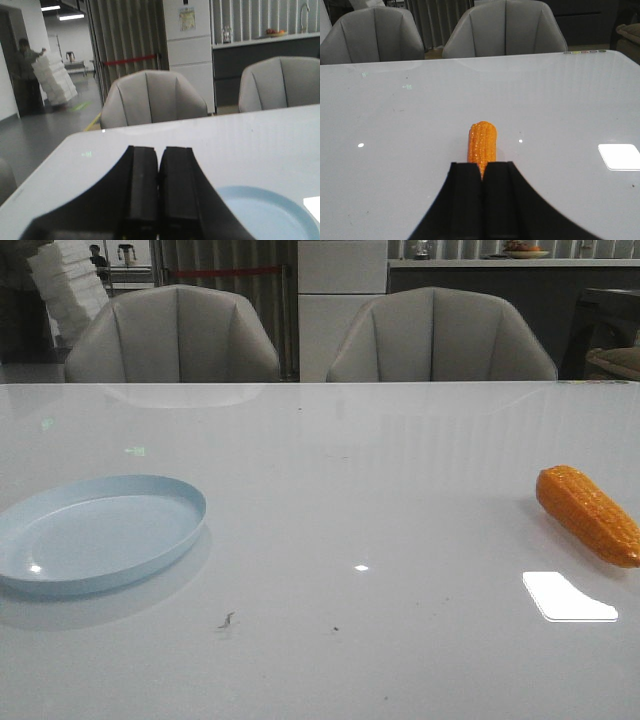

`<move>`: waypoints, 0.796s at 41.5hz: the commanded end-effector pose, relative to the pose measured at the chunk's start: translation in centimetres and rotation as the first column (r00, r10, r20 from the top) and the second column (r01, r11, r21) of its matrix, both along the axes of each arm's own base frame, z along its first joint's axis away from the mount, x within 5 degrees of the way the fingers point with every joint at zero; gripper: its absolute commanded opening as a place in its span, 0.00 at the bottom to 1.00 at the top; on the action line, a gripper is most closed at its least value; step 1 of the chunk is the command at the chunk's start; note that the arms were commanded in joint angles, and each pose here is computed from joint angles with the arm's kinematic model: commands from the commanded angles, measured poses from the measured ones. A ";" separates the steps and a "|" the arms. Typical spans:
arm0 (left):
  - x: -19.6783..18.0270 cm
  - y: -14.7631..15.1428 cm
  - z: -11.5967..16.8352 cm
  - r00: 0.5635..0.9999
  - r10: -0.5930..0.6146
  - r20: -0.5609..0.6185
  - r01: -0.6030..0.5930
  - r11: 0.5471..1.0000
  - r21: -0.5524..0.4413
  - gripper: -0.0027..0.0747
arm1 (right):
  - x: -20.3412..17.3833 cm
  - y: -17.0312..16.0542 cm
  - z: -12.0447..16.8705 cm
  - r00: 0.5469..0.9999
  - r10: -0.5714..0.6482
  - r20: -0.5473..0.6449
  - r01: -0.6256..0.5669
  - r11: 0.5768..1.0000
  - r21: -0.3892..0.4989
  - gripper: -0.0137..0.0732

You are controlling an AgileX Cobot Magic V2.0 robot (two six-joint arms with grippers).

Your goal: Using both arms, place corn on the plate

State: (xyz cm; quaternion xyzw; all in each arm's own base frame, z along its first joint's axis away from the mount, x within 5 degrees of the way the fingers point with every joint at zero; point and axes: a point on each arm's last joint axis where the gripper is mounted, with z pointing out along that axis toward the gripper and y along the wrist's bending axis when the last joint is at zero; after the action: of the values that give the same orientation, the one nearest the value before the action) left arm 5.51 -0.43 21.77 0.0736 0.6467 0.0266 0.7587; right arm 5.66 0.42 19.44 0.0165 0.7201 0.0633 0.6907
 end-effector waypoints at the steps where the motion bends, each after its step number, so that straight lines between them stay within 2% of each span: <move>1: -0.4 0.0 1.0 0.983 -0.001 0.182 0.006 1.000 -0.030 0.16 | -0.4 -0.2 2.4 0.976 -0.020 0.216 0.018 1.000 0.011 0.22; 5: -0.9 0.1 2.8 0.971 0.000 0.237 0.008 0.999 -0.034 0.16 | -0.9 -0.3 4.3 0.934 -0.031 0.355 0.025 0.999 0.023 0.22; 10: -1.8 0.1 5.8 0.949 0.002 0.316 0.010 0.999 -0.035 0.16 | -1.9 -0.3 7.7 0.907 -0.028 0.421 0.022 1.000 0.019 0.22; 17: -2.7 0.1 10.4 0.944 0.003 0.329 -0.007 1.000 0.011 0.16 | -3.6 -0.3 13.8 0.901 -0.015 0.434 0.074 0.990 -0.121 0.22; 22: -2.3 0.1 14.3 0.936 0.004 0.351 -0.016 0.999 0.029 0.16 | -3.4 -0.4 18.2 0.892 -0.018 0.451 0.106 0.980 -0.171 0.22; 28: 0.6 -0.1 18.4 0.961 0.006 0.276 -0.017 0.999 0.036 0.16 | -1.1 -0.3 22.0 0.909 -0.019 0.416 0.101 0.979 -0.176 0.22; 33: 4.1 -0.3 19.6 0.993 0.011 0.121 -0.017 0.999 0.048 0.16 | 2.6 -0.1 22.6 0.958 -0.024 0.287 0.082 0.978 -0.194 0.22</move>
State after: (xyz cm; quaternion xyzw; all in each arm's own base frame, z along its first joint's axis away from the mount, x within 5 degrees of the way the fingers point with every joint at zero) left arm 7.61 -0.59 39.62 0.0865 0.5868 0.0557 0.8032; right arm 6.13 0.19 40.67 -0.0370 0.6106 -0.0162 0.7909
